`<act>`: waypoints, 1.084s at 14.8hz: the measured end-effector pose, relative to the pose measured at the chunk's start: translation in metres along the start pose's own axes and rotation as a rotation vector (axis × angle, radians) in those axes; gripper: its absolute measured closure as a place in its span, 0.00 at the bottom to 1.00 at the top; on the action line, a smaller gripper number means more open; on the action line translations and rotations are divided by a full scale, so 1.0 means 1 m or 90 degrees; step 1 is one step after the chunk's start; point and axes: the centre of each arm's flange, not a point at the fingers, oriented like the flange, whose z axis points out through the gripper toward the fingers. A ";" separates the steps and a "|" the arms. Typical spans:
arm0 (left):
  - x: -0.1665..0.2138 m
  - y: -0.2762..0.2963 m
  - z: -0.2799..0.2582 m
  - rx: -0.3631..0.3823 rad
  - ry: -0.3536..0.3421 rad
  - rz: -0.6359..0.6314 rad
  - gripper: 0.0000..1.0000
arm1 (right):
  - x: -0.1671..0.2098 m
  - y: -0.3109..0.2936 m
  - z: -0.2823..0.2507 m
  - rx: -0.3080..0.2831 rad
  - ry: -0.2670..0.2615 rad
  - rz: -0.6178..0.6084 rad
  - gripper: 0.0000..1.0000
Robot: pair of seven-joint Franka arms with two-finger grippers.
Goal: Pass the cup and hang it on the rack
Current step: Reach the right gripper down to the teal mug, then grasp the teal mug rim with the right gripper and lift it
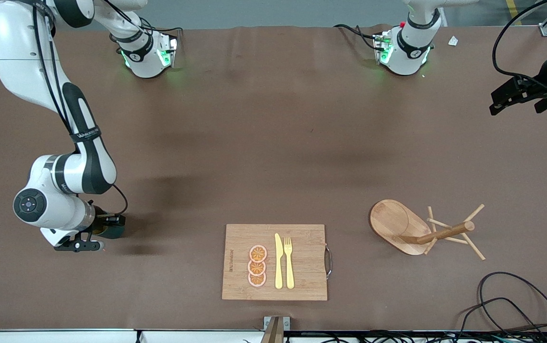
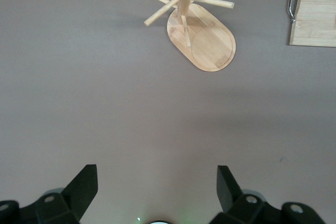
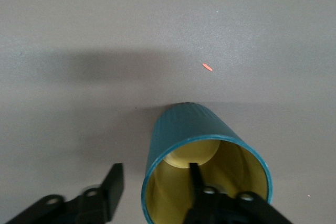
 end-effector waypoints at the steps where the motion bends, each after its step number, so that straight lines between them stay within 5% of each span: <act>1: 0.000 0.000 0.000 0.000 0.000 0.000 0.00 | 0.000 0.001 -0.001 0.000 0.001 0.001 0.57; 4: 0.000 0.000 0.000 0.000 0.000 0.000 0.00 | 0.002 0.002 -0.003 0.000 0.004 0.002 0.83; 7: 0.000 0.000 0.000 0.000 -0.002 0.000 0.00 | 0.004 0.000 -0.008 0.000 0.011 -0.001 0.95; 11: -0.001 -0.001 0.001 0.001 -0.007 -0.001 0.00 | 0.017 -0.059 -0.052 0.005 0.032 -0.045 0.95; 16: -0.001 -0.002 0.001 0.001 -0.007 -0.003 0.00 | -0.017 -0.253 -0.124 0.030 0.025 -0.024 0.95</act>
